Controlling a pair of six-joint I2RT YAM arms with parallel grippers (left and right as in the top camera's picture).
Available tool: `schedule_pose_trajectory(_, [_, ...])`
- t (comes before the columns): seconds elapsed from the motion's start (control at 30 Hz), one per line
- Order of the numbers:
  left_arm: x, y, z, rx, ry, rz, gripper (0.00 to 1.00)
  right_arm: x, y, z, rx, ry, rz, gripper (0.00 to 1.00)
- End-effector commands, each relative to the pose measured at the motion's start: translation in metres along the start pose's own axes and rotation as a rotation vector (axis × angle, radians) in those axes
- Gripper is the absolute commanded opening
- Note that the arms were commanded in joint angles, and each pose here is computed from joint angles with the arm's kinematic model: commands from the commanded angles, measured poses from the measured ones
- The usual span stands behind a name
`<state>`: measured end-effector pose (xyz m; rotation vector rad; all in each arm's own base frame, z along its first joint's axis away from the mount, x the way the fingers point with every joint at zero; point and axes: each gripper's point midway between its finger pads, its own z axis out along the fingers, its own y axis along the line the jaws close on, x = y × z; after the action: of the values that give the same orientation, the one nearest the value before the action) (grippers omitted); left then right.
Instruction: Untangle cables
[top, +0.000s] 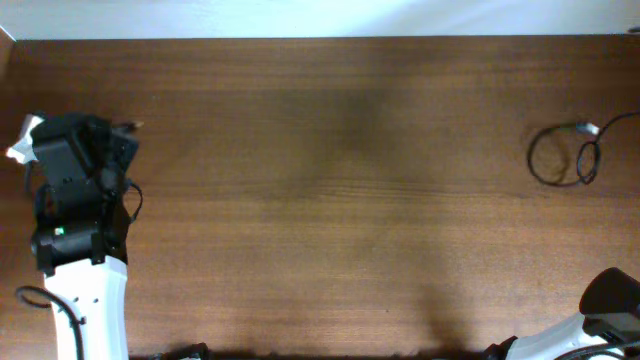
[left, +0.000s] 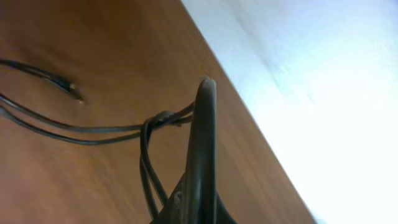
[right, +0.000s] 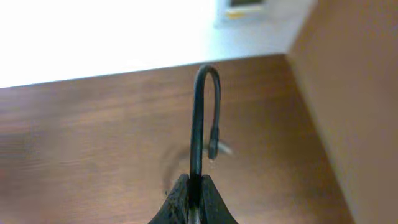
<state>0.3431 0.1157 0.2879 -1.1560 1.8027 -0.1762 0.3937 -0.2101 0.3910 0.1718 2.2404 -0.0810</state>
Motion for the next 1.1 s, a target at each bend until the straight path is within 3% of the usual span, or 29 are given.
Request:
schedule_pose_trajectory(0.0, [0.029,-0.053,-0.012,0.281,0.173,0.073,0.0,-0.02,0.055,-0.007,-0.301,-0.117,-0.092,0.04])
schedule_pose_trajectory(0.13, [0.057,-0.084,-0.026,0.399,0.255,0.124,0.0,-0.031,0.115,-0.006,-0.464,-0.155,-0.188,0.04])
schedule_pose_trajectory(0.3, [0.096,-0.12,-0.039,0.507,0.329,0.196,0.0,-0.028,0.261,-0.017,-0.739,-0.155,-0.388,0.04])
schedule_pose_trajectory(0.4, [0.133,-0.131,-0.038,0.565,0.407,0.35,0.01,-0.013,0.328,-0.035,-0.872,-0.146,-0.477,0.04])
schedule_pose_trajectory(0.43, [0.144,-0.132,-0.037,0.59,0.429,0.427,0.11,-0.01,0.34,-0.039,-0.896,-0.144,-0.493,0.04])
schedule_pose_trajectory(0.47, [0.152,-0.132,-0.035,0.599,0.447,0.465,0.34,-0.007,0.35,-0.043,-0.918,-0.14,-0.504,0.04])
schedule_pose_trajectory(0.5, [0.16,-0.128,-0.031,0.594,0.477,0.492,0.9,-0.003,0.357,-0.046,-0.934,-0.133,-0.513,0.04])
schedule_pose_trajectory(0.53, [0.168,-0.128,-0.032,0.625,0.506,0.532,0.99,0.001,0.362,-0.049,-0.948,-0.119,-0.518,0.04])
schedule_pose_trajectory(0.73, [0.215,-0.131,-0.054,0.886,0.718,0.698,0.99,0.021,0.392,-0.064,-1.021,-0.069,-0.554,0.04])
schedule_pose_trajectory(0.87, [0.231,-0.12,-0.061,0.914,0.745,0.82,0.99,0.006,0.403,-0.068,-1.026,-0.166,-0.589,0.04])
schedule_pose_trajectory(1.07, [0.26,-0.142,-0.084,1.004,0.708,0.934,0.99,-0.028,0.414,-0.082,-1.081,-0.274,-0.488,0.04])
